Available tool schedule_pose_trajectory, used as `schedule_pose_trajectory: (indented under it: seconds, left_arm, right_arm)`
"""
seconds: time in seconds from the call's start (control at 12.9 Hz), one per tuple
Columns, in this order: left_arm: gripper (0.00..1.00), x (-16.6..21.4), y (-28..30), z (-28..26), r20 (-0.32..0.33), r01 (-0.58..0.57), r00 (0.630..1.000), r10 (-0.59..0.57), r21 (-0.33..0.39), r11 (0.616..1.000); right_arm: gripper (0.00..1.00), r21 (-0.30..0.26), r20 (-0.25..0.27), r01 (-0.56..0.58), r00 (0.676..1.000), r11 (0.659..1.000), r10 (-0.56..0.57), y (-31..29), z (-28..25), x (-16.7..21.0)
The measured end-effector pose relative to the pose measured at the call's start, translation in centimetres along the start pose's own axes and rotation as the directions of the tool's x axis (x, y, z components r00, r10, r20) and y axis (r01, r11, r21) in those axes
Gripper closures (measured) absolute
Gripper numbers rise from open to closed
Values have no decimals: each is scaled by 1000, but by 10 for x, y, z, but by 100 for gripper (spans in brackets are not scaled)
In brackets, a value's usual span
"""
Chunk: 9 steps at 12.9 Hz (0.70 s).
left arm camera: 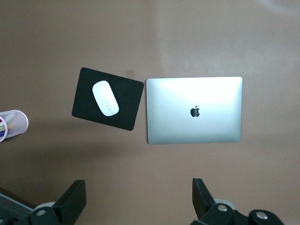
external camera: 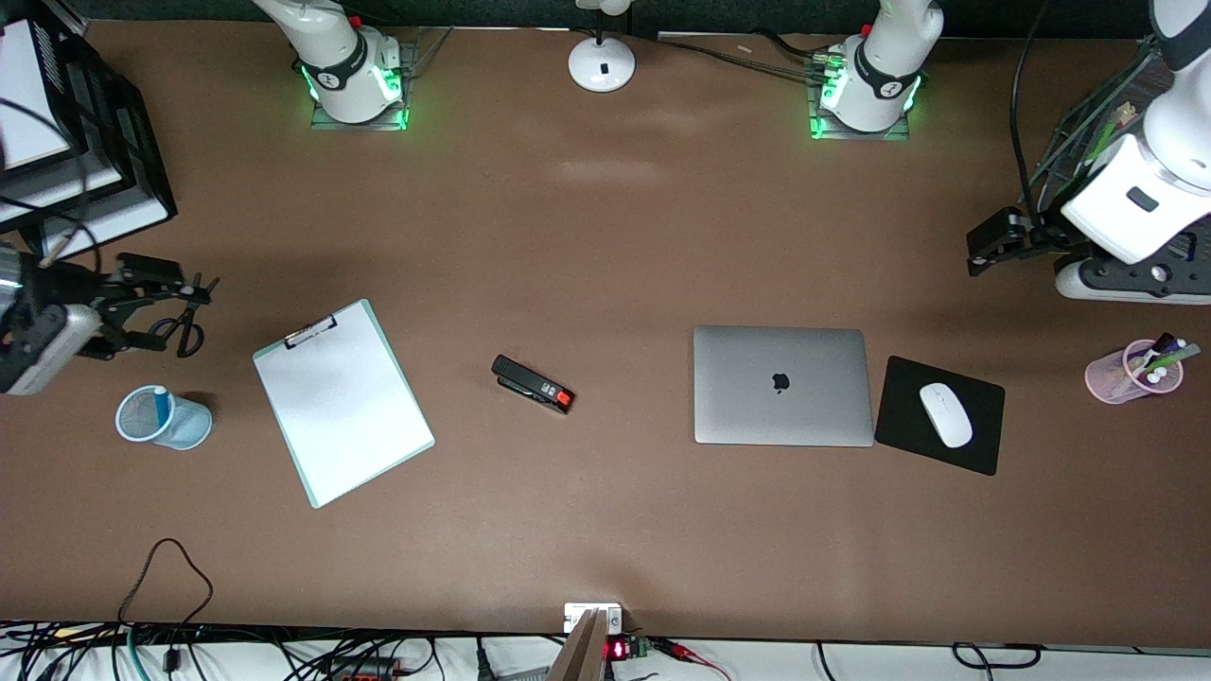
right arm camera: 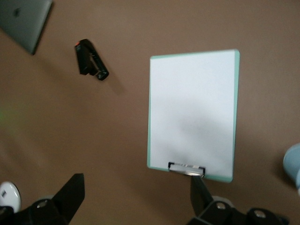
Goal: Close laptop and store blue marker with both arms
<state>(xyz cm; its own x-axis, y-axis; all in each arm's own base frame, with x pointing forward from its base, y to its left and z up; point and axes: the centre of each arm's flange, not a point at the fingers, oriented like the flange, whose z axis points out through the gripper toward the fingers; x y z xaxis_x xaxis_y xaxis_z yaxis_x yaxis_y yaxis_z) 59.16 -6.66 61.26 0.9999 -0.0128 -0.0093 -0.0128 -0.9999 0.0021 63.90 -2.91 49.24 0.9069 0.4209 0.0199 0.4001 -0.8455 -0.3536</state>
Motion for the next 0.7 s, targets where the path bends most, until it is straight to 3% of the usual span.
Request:
schedule_pose_trajectory:
  seconds: [0.16, 0.31, 0.47, 0.7]
  left_arm:
    - [0, 2, -25, 4, 8, 42, 999, -42, 0, 999]
    - [0, 3, -49, 10, 19, 72, 997, -72, -3, 997]
    - [0, 4, -53, 14, 22, 70, 997, -70, -4, 998]
    - [0, -6, -41, 16, -12, 53, 999, -53, 6, 999]
  right_arm:
    - [0, -77, 28, -219, 975, 973, 221, -28, 3, 10]
    - [0, -189, 23, -351, 932, 917, 361, -55, 0, 15]
    - [0, -294, 17, -382, 914, 876, 404, -76, -14, 9]
    - [0, -346, -30, -426, 896, 836, 443, -66, -56, -20]
